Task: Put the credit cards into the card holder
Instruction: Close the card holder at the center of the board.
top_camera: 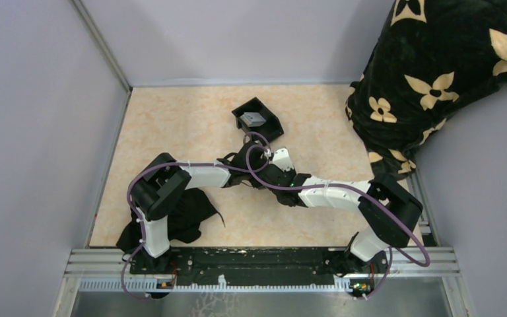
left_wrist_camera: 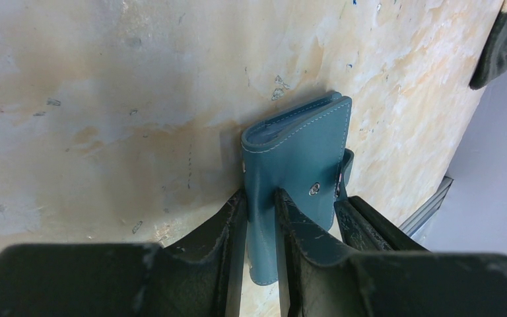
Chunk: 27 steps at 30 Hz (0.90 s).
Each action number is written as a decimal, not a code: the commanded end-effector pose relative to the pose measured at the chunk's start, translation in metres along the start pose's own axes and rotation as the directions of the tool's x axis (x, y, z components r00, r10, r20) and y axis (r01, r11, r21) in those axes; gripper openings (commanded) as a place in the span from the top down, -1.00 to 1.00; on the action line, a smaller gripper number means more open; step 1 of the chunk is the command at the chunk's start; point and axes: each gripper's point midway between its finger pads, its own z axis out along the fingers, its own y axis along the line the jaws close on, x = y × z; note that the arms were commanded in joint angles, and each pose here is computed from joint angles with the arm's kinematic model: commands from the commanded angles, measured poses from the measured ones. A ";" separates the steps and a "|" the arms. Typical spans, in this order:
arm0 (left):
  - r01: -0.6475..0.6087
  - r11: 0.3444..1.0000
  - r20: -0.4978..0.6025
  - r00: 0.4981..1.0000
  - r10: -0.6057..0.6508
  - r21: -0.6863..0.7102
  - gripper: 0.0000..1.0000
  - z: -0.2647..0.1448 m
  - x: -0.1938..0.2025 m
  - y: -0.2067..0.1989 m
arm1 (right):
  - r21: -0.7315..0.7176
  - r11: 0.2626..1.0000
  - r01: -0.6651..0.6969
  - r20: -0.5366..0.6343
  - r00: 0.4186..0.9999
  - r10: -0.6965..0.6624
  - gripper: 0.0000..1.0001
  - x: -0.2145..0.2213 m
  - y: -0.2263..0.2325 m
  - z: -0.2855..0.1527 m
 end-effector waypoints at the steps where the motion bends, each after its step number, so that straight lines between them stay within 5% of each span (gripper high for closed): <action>1: -0.036 0.939 -0.065 0.998 0.015 -0.341 0.42 0.007 0.033 0.107 | -0.055 0.998 0.037 0.033 0.999 -0.035 1.00 -0.017 0.014 -0.009; 27: -0.034 0.941 -0.063 0.998 0.013 -0.336 0.42 0.007 0.032 0.105 | -0.126 0.992 0.026 0.030 0.999 -0.022 1.00 -0.019 0.036 -0.002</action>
